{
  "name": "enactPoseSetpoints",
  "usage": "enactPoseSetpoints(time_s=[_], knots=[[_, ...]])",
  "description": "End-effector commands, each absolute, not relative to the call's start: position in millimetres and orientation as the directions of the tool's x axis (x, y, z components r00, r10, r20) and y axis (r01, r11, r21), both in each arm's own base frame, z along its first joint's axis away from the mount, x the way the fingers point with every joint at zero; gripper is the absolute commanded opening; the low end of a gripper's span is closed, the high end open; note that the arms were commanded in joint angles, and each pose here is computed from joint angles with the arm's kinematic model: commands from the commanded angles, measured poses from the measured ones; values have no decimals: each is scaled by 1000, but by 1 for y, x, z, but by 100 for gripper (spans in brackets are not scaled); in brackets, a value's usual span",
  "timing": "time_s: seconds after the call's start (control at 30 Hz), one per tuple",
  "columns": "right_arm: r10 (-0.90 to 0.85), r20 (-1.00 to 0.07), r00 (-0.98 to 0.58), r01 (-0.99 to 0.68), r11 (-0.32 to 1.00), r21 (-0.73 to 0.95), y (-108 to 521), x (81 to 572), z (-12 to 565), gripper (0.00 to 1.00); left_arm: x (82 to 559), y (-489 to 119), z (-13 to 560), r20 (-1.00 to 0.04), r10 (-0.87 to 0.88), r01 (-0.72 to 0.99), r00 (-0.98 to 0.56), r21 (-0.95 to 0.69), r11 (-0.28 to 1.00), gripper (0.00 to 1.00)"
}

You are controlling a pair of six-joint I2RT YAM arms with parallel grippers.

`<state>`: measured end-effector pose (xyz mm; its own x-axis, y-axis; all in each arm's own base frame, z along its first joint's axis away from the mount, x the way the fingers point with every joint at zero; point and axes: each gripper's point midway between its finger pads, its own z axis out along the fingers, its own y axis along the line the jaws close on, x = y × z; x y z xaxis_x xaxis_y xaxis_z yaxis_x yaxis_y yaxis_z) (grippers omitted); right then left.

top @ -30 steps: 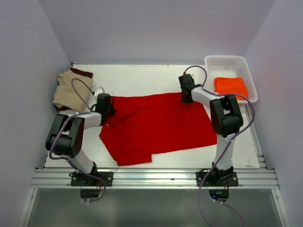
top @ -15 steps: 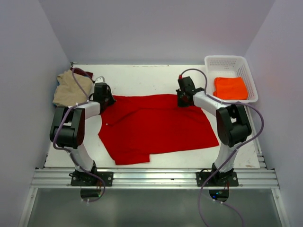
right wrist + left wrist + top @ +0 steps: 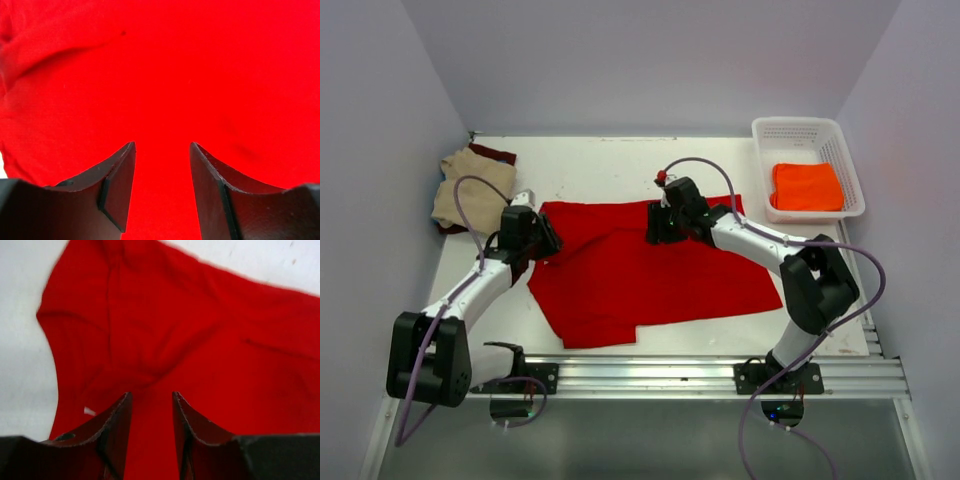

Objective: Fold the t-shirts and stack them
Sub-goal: Fold the flattened tshirt in 1/3 of the way

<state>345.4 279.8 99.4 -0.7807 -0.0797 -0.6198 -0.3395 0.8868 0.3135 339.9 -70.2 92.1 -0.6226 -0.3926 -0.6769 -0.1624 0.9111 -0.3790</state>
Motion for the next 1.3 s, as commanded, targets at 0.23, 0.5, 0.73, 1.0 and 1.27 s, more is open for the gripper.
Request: enactPoseSetpoints(time_s=[0.23,0.5,0.73,1.0,1.27], knots=[[-19,-581,-814,-356,805,474,327,327,96,47,258,-80,45,-528,-368,-186,-765,-367,912,37],[-59,-569,-820,-373,810,453,340,325,79,44,274,-75,33,-555,-372,-201,-744,-344,917,28],[-72,-562,-824,-375,813,445,343,322,71,42,299,-71,38,-613,-396,-219,-683,-346,912,20],[-93,-563,-821,-411,782,469,361,320,74,40,326,-67,60,-671,-405,-228,-622,-340,913,17],[-138,-561,-816,-474,714,515,411,317,78,40,350,-69,58,-687,-412,-232,-598,-344,910,14]])
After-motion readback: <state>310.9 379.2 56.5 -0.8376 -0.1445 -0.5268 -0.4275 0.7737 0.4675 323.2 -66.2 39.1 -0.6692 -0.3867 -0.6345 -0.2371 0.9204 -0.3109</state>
